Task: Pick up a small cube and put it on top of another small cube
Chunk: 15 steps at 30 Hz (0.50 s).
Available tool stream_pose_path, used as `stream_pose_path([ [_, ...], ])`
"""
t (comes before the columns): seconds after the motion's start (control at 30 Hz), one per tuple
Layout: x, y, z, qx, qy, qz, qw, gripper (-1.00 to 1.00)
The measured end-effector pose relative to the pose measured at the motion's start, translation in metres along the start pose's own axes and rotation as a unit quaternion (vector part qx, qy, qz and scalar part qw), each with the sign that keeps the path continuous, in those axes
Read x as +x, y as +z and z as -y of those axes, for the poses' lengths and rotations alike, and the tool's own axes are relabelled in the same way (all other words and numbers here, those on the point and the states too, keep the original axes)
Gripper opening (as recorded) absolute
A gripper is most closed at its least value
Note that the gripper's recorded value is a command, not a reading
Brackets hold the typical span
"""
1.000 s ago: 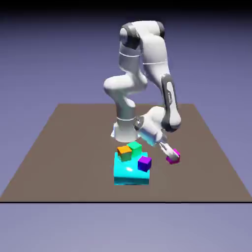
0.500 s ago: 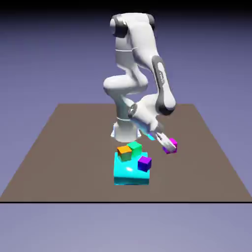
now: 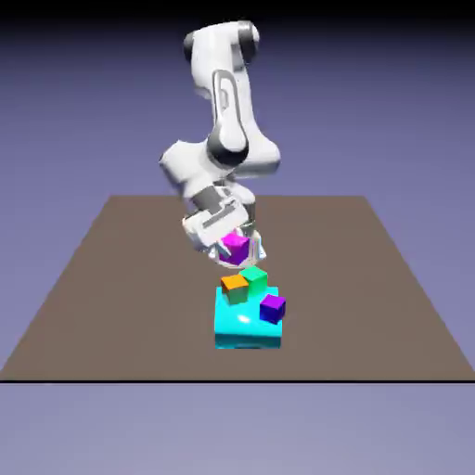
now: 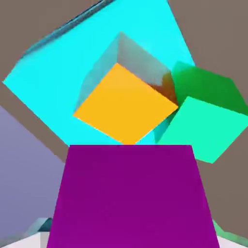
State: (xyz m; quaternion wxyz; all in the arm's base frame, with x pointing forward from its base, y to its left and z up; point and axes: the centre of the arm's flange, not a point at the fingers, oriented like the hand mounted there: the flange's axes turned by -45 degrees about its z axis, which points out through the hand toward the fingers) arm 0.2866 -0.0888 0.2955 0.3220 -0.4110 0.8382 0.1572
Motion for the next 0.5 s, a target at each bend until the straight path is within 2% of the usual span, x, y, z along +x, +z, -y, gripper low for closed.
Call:
stream_pose_path([
  [0.43,0.013,0.063,0.0,-0.001,0.0,0.001,1.0,-1.0],
  [0.47,0.013,0.065,0.0,-0.001,0.0,0.0,1.0,1.0],
  [0.5,0.013,0.065,0.0,-0.001,0.0,0.0,1.0,1.0],
])
